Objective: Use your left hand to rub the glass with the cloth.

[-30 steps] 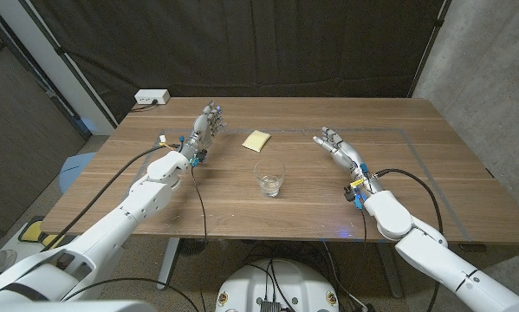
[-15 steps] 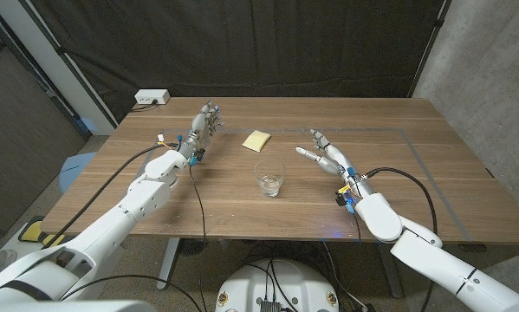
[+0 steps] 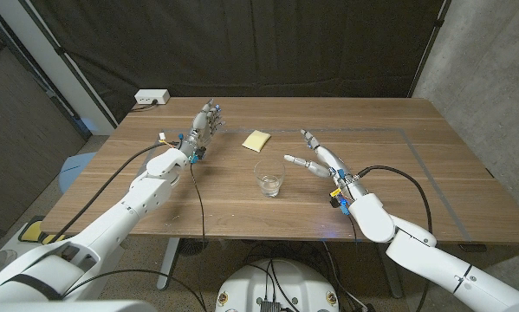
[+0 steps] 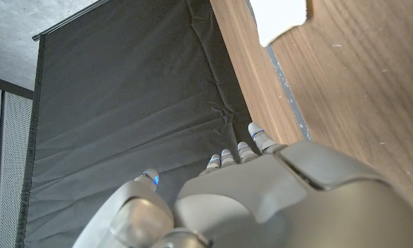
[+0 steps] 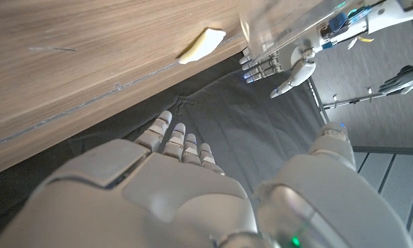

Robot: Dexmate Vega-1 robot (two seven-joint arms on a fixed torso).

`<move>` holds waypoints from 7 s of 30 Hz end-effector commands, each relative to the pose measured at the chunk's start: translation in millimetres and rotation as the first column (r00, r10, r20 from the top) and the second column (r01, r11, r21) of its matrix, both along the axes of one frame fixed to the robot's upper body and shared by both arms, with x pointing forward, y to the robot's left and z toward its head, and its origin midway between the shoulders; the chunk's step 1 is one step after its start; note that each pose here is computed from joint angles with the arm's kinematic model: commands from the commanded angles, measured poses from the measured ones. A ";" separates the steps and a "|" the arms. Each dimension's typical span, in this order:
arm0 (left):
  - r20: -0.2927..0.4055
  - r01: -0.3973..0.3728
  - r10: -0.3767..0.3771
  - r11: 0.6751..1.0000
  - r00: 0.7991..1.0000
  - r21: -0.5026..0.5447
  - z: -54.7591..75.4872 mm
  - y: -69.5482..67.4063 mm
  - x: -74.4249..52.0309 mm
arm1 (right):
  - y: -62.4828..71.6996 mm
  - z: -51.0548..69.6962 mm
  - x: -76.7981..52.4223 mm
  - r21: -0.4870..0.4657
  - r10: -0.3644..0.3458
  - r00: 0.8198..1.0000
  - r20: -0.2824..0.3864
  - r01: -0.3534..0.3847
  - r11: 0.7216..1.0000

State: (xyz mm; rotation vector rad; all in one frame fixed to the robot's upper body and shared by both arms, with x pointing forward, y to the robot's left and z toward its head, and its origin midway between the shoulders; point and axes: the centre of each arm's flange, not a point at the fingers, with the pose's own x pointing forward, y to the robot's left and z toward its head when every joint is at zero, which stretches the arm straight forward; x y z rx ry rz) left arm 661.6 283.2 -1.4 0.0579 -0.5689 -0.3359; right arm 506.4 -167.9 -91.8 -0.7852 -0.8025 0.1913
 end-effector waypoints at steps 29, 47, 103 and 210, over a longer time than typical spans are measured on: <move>-0.031 0.025 -0.024 0.998 0.999 0.060 5.9 -5.8 6.3 | 31.2 -34.7 -5.8 -0.255 -0.035 0.999 0.026 0.040 0.966; -0.035 0.028 -0.026 0.997 0.999 0.065 6.9 -3.2 6.3 | 48.6 -44.6 14.0 -0.210 -0.064 0.998 0.016 0.066 0.976; -0.044 0.018 -0.016 0.998 0.999 0.053 13.6 8.5 15.0 | 71.3 -52.0 46.5 0.043 0.134 0.988 -0.072 -0.131 0.990; -0.046 -0.006 0.011 0.995 0.999 0.101 27.2 6.5 19.1 | 92.3 -30.5 88.8 0.299 0.098 0.993 0.065 -0.113 0.947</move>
